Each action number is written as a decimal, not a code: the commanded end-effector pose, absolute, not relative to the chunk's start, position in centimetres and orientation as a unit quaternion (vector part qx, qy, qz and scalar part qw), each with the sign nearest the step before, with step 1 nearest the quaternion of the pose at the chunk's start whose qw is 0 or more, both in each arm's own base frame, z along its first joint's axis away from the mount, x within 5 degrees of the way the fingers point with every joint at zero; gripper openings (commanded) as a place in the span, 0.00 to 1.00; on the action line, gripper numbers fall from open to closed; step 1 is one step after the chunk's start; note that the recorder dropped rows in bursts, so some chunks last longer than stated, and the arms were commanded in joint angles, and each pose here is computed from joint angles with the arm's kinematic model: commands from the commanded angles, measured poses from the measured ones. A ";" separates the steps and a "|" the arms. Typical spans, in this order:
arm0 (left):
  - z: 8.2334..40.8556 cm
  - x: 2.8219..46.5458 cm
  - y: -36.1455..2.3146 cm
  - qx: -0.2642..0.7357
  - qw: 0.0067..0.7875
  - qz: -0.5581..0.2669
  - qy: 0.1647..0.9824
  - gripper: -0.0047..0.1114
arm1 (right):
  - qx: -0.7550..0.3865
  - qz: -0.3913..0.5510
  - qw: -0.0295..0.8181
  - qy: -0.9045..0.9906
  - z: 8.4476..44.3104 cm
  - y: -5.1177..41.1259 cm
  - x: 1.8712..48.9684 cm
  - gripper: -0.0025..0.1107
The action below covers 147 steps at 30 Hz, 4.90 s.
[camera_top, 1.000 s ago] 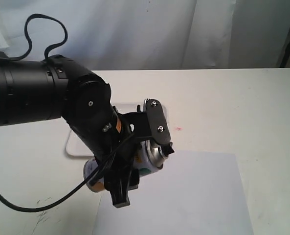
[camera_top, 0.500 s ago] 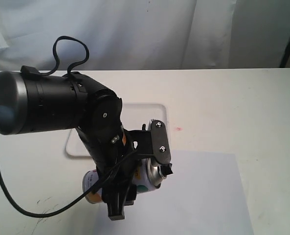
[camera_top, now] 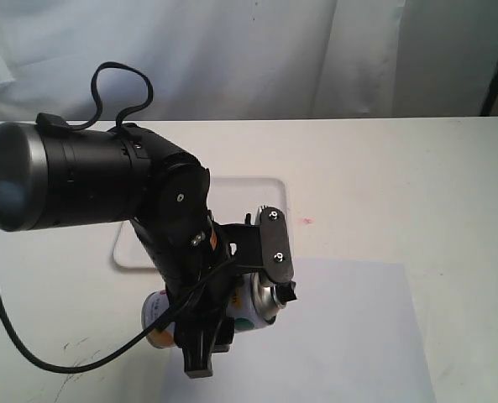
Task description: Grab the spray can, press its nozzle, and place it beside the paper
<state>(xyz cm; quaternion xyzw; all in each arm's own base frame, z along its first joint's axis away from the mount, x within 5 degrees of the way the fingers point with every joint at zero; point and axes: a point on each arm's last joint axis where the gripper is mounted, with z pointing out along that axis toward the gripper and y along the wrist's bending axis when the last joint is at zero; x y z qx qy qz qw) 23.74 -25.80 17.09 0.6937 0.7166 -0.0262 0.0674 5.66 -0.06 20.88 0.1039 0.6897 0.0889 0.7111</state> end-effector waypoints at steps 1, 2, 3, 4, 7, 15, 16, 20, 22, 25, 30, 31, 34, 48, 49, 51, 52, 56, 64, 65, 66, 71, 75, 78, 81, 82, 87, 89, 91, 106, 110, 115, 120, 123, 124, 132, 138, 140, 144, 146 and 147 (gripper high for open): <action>17.7 23.9 -26.3 0.695 0.095 -0.031 0.713 0.04 | 0.147 0.092 0.785 0.595 22.8 -0.9 5.3 0.02; 17.8 24.0 -26.3 0.694 0.099 -0.031 0.712 0.04 | 0.151 0.087 0.801 0.573 23.2 -1.1 5.1 0.02; 17.8 24.1 -26.4 0.690 0.105 -0.031 0.715 0.04 | 0.158 0.077 0.828 0.532 24.0 -1.5 4.8 0.02; 17.8 24.1 -26.4 0.689 0.106 -0.031 0.716 0.04 | 0.165 0.076 0.845 0.503 24.5 -1.7 4.5 0.02; 17.8 23.9 -26.5 0.683 0.105 -0.042 0.722 0.04 | 0.164 0.078 0.847 0.500 24.9 -1.6 4.4 0.02; 17.8 23.8 -26.4 0.694 0.097 -0.039 0.712 0.04 | 0.126 0.127 0.661 0.728 29.5 0.2 9.2 0.02; 17.8 23.8 -26.4 0.695 0.093 -0.039 0.712 0.04 | 0.124 0.130 0.634 0.752 29.5 0.3 9.9 0.02; 17.7 23.7 -26.3 0.695 0.088 -0.039 0.712 0.04 | 0.121 0.152 0.522 0.831 28.9 0.9 12.7 0.02; 17.7 23.7 -26.3 0.695 0.088 -0.039 0.712 0.04 | 0.103 0.162 0.459 0.868 28.3 1.4 13.9 0.02; 17.7 23.8 -26.3 0.695 0.090 -0.039 0.712 0.04 | 0.071 0.181 0.379 0.905 27.1 2.0 15.3 0.02; 17.8 24.0 -26.6 0.693 0.109 -0.038 0.711 0.04 | 0.089 0.233 0.317 0.915 25.6 2.8 17.2 0.02; 17.8 24.0 -26.6 0.693 0.109 -0.038 0.711 0.04 | 0.085 0.241 0.312 0.915 25.3 2.9 17.5 0.02; 17.8 24.0 -26.6 0.693 0.109 -0.038 0.711 0.04 | 0.089 0.266 0.301 0.911 24.8 3.3 18.3 0.02; 17.9 24.3 -26.9 0.699 0.133 -0.039 0.701 0.04 | 0.086 0.342 0.205 0.913 22.0 4.4 22.7 0.02; 17.9 24.3 -26.9 0.699 0.136 -0.039 0.701 0.04 | 0.080 0.350 0.199 0.912 21.9 4.5 22.7 0.02; 18.0 24.4 -27.0 0.698 0.141 -0.039 0.701 0.04 | 0.072 0.361 0.196 0.909 21.7 4.7 22.9 0.02; 18.0 24.4 -27.0 0.698 0.143 -0.039 0.701 0.04 | 0.071 0.366 0.195 0.907 21.6 4.8 22.9 0.02; 17.6 24.5 -27.3 0.690 0.146 -0.048 0.707 0.04 | 0.061 0.383 0.193 0.902 21.6 5.0 23.0 0.02; 15.8 25.0 -28.1 0.690 0.113 -0.057 0.713 0.04 | 0.047 0.378 0.189 0.905 21.4 5.3 23.0 0.02; 16.0 25.1 -28.2 0.689 0.117 -0.056 0.713 0.04 | 0.044 0.375 0.188 0.906 21.4 5.3 22.9 0.02; 16.2 25.2 -28.3 0.690 0.122 -0.056 0.712 0.04 | 0.044 0.375 0.188 0.907 21.4 5.2 22.9 0.02; 17.3 25.7 -28.8 0.691 0.134 -0.057 0.708 0.04 | 0.048 0.380 0.168 0.908 20.6 5.3 23.1 0.02; 17.7 25.6 -28.8 0.702 0.118 -0.057 0.700 0.04 | 0.050 0.410 0.142 0.900 19.3 5.7 23.8 0.02; 17.7 25.6 -28.8 0.703 0.114 -0.057 0.700 0.04 | 0.039 0.455 0.138 0.879 19.0 6.3 24.2 0.02; 17.3 25.6 -28.8 0.704 0.105 -0.057 0.700 0.04 | 0.042 0.467 0.130 0.873 18.6 6.4 24.4 0.02; 17.1 25.6 -28.8 0.704 0.103 -0.056 0.700 0.04 | 0.042 0.466 0.125 0.875 18.3 6.4 24.4 0.02; 16.0 25.7 -28.8 0.707 0.089 -0.051 0.699 0.04 | 0.044 0.470 0.109 0.875 17.6 6.6 24.5 0.02; 15.8 25.8 -28.8 0.711 0.087 -0.045 0.697 0.04 | 0.037 0.468 0.106 0.877 17.5 7.0 24.5 0.02; 15.7 25.8 -28.8 0.711 0.087 -0.045 0.697 0.04 | 0.023 0.466 0.104 0.879 17.4 7.6 24.3 0.02; 15.6 25.9 -28.8 0.710 0.087 -0.046 0.697 0.04 | 0.005 0.453 0.111 0.885 17.2 9.3 24.2 0.02; 15.6 25.9 -28.8 0.710 0.088 -0.046 0.697 0.04 | 0.002 0.453 0.110 0.885 17.2 9.5 24.1 0.02; 15.6 25.9 -28.8 0.710 0.088 -0.046 0.697 0.04 | 0.011 0.470 0.093 0.878 16.4 9.8 24.4 0.02; 15.6 25.9 -28.8 0.710 0.087 -0.046 0.698 0.04 | 0.012 0.499 0.086 0.862 16.0 10.1 24.6 0.02; 15.6 25.9 -28.8 0.709 0.087 -0.047 0.698 0.04 | 0.011 0.497 0.085 0.863 15.9 10.1 24.6 0.02; 15.6 25.9 -28.8 0.709 0.087 -0.047 0.698 0.04 | 0.011 0.497 0.085 0.863 15.9 10.1 24.6 0.02; 15.6 25.9 -28.8 0.709 0.087 -0.047 0.699 0.04 | 0.008 0.492 0.085 0.866 15.8 10.1 24.6 0.02; 15.5 25.9 -28.8 0.710 0.085 -0.045 0.698 0.04 | 0.009 0.483 0.082 0.871 15.6 10.0 24.6 0.02; 15.5 25.9 -28.8 0.710 0.085 -0.044 0.697 0.04 | 0.010 0.476 0.091 0.875 15.7 9.7 24.7 0.02; 16.1 26.3 -28.3 0.699 0.093 -0.044 0.707 0.04 | 0.012 0.385 0.198 0.901 17.9 7.8 24.6 0.02; 16.6 26.6 -27.9 0.688 0.099 -0.045 0.717 0.04 | 0.026 0.336 0.263 0.904 19.4 6.8 24.5 0.02; 16.8 26.9 -27.7 0.683 0.102 -0.046 0.722 0.04 | 0.026 0.307 0.311 0.899 20.8 6.2 24.1 0.02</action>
